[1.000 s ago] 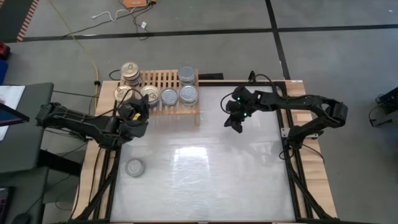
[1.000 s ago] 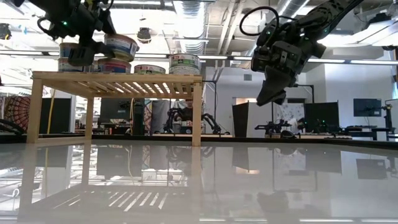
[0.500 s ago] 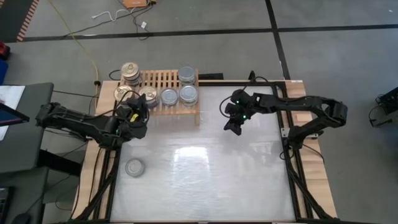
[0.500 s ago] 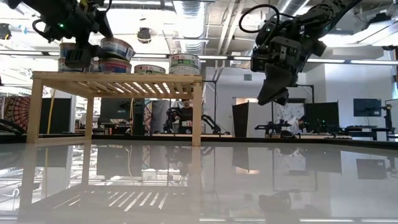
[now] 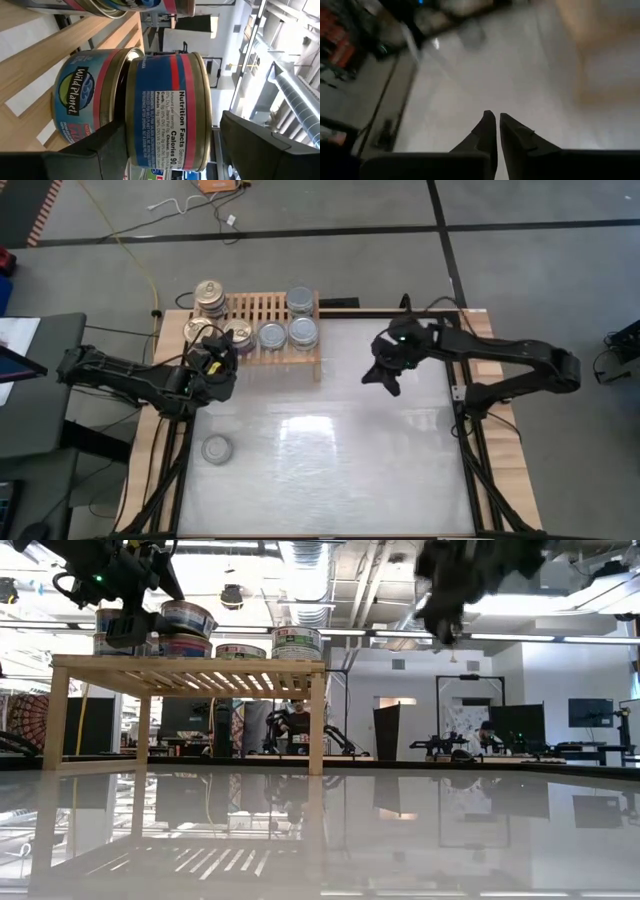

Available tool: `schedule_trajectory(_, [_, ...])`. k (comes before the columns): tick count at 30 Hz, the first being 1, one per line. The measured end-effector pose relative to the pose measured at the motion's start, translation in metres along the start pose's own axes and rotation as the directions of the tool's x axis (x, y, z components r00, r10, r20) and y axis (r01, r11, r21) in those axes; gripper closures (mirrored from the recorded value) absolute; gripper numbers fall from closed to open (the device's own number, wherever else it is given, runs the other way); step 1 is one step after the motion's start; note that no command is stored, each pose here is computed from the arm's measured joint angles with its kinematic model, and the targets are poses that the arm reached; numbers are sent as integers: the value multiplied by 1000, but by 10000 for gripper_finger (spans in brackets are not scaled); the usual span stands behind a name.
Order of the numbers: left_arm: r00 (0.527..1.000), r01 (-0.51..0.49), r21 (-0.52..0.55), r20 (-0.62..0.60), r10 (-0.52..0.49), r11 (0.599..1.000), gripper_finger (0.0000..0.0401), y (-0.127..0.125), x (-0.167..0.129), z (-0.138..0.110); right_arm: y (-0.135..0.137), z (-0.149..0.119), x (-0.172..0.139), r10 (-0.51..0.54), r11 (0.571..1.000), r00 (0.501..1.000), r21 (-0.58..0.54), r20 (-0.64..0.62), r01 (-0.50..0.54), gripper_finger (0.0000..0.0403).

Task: Stack canned seafood by type on shelf
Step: Stack the blue tuna can on top of the bottom right blue tuna can on the shelf

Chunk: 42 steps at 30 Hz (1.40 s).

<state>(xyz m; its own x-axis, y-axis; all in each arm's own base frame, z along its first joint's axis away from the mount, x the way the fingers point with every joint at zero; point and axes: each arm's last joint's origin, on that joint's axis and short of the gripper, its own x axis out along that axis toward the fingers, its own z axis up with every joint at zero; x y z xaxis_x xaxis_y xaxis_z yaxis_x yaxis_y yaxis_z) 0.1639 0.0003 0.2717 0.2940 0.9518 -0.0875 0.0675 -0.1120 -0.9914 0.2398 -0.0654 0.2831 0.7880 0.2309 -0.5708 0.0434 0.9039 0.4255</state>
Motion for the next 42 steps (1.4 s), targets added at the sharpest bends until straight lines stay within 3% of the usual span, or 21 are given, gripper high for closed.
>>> schedule_trajectory(2, [1000, -1, -3, -2, 1, 1000, 118, 0, 0, 0, 17, 13, -5, 46, 995, 993, -90, 105, -36, 353])
schedule_trajectory(7, [1000, -1, -10, -4, 1, 1000, 118, -1, 0, 0, 46, 35, 12, 29, 950, 947, -303, 321, 73, 376])
schedule_trajectory(14, [1000, -1, -15, -5, 1, 1000, 118, -1, 0, -1, 54, 78, 68, 72, 863, 900, -479, 430, 160, 382])
schedule_trajectory(20, [1000, -1, -15, -5, 1, 1000, 118, -1, 0, -1, 48, 115, 139, 79, 759, 906, -615, 416, 216, 367])
schedule_trajectory(26, [1000, -15, -15, -22, 15, 1000, 118, -1, 0, -1, 36, 153, 176, 47, 671, 875, -664, 482, 330, 392])
schedule_trajectory(31, [996, -56, -36, -73, 53, 998, 118, -1, 0, -2, 20, 175, 200, 38, 601, 856, -696, 516, 392, 373])
schedule_trajectory(35, [995, -62, -63, -87, 56, 996, 118, -2, -1, -3, 11, 183, 214, 24, 596, 858, -696, 514, 400, 371])
schedule_trajectory(42, [992, -64, -66, -110, 56, 996, 118, -5, -3, -2, 4, 196, 210, 13, 597, 845, -682, 535, 422, 391])
